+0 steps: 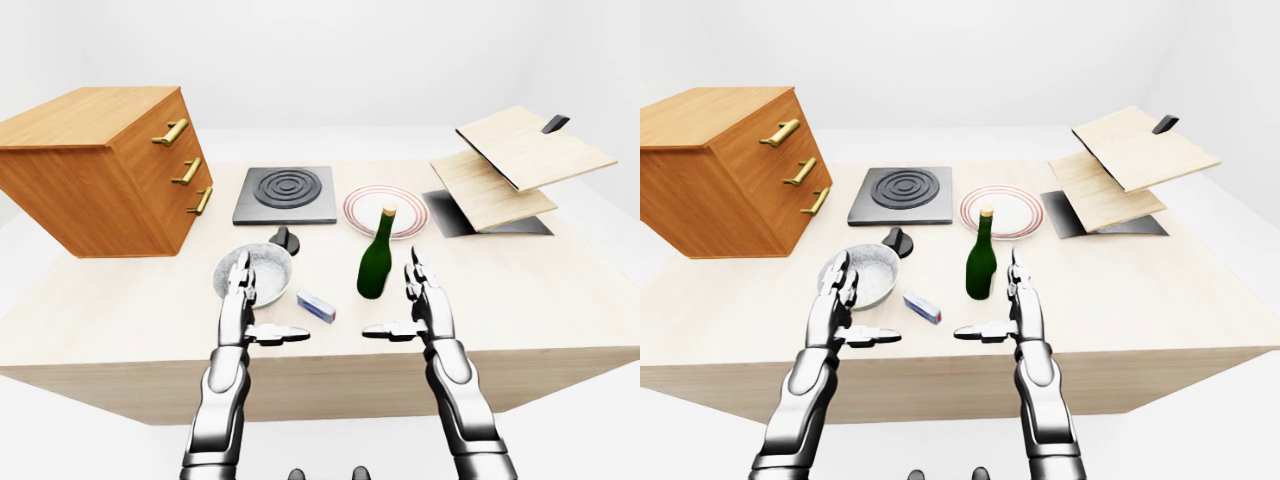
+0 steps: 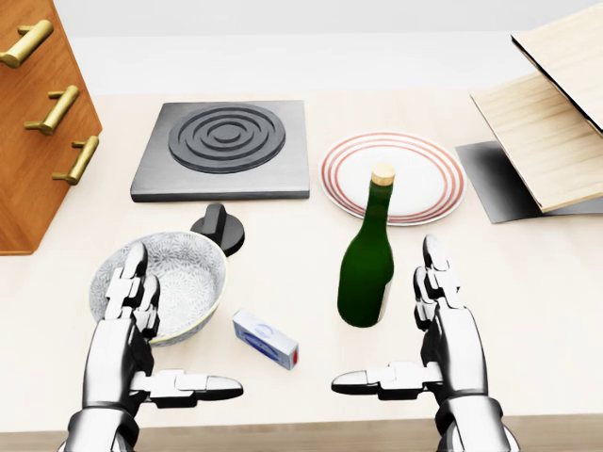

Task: Put the bowl on the top of the cabinet.

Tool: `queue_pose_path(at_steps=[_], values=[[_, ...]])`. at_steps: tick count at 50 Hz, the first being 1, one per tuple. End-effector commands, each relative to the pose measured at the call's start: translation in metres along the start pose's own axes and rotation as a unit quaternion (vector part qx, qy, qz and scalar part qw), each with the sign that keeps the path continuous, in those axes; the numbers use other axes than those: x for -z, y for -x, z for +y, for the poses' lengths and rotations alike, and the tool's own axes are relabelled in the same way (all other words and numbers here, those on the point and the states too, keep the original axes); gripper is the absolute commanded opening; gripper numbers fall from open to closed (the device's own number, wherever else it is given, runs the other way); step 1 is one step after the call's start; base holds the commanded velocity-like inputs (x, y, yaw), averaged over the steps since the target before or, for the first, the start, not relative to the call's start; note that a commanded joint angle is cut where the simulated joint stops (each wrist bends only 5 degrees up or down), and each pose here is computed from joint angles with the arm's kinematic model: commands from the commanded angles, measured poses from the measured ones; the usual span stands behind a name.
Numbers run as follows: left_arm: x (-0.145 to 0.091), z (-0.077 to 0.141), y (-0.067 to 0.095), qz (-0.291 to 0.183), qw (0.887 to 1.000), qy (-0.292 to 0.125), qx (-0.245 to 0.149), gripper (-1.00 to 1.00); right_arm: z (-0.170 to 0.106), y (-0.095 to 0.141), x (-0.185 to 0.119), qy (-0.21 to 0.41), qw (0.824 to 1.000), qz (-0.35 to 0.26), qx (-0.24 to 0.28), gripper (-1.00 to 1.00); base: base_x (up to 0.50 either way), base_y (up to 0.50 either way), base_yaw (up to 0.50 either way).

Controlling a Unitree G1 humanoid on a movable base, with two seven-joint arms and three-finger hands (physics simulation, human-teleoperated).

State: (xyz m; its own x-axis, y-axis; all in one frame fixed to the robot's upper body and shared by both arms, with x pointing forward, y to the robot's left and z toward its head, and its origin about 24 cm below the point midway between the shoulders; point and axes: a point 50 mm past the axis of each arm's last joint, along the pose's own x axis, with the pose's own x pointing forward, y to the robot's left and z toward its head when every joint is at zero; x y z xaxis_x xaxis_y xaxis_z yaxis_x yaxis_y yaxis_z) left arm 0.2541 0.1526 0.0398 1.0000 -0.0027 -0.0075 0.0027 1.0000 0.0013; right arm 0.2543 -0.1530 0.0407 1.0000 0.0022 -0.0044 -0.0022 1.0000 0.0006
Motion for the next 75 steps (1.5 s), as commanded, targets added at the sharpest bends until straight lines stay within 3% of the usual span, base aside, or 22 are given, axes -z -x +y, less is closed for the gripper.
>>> queue_pose_path(at_steps=[1, 10, 14, 15, 23, 24, 26, 32, 33, 37, 75], values=[[0.002, 0.006, 0.000, 0.007, 1.000, -0.002, 0.003, 1.00, -0.007, -0.001, 0.001, 0.000, 1.000, 0.004, -0.003, 1.00, 0.00, 0.00, 0.00], [-0.001, 0.006, 0.001, -0.001, 1.000, -0.004, 0.003, 1.00, -0.007, 0.000, -0.002, 0.003, 1.000, -0.004, -0.002, 1.00, 0.00, 0.00, 0.00], [-0.019, 0.007, 0.006, -0.062, 0.998, -0.011, -0.005, 1.00, -0.006, 0.006, -0.023, 0.018, 0.998, -0.067, 0.003, 1.00, 0.00, 0.00, 0.00], [-0.032, 0.010, 0.012, -0.096, 0.995, -0.009, -0.016, 1.00, -0.007, 0.011, -0.036, 0.025, 0.994, -0.103, 0.009, 1.00, 0.00, 0.00, 0.00], [-0.072, 0.026, 0.033, -0.183, 0.979, -0.013, -0.090, 1.00, -0.011, 0.027, -0.068, 0.048, 0.983, -0.172, 0.038, 1.00, 0.00, 0.00, 0.00], [-0.073, 0.027, 0.034, -0.184, 0.978, -0.012, -0.094, 1.00, -0.013, 0.024, -0.051, 0.052, 0.989, -0.135, 0.043, 1.00, 0.00, 0.00, 0.00], [-0.074, 0.027, 0.035, -0.186, 0.978, -0.013, -0.096, 1.00, -0.012, 0.030, -0.074, 0.058, 0.980, -0.184, 0.044, 1.00, 0.00, 0.00, 0.00], [-0.073, 0.030, 0.034, -0.184, 0.977, -0.017, -0.106, 1.00, -0.013, 0.029, -0.076, 0.062, 0.979, -0.189, 0.051, 1.00, 0.00, 0.00, 0.00], [-0.073, 0.030, 0.034, -0.184, 0.977, -0.017, -0.107, 1.00, -0.015, 0.026, -0.064, 0.062, 0.983, -0.164, 0.053, 1.00, 0.00, 0.00, 0.00], [-0.074, 0.030, 0.033, -0.188, 0.976, -0.018, -0.108, 1.00, -0.014, 0.029, -0.075, 0.065, 0.979, -0.188, 0.053, 1.00, 0.00, 0.07, 0.00], [-0.069, 0.027, 0.030, -0.177, 0.979, -0.018, -0.096, 1.00, -0.013, 0.028, -0.073, 0.065, 0.980, -0.184, 0.048, 1.00, 0.00, 0.50, 0.00]])
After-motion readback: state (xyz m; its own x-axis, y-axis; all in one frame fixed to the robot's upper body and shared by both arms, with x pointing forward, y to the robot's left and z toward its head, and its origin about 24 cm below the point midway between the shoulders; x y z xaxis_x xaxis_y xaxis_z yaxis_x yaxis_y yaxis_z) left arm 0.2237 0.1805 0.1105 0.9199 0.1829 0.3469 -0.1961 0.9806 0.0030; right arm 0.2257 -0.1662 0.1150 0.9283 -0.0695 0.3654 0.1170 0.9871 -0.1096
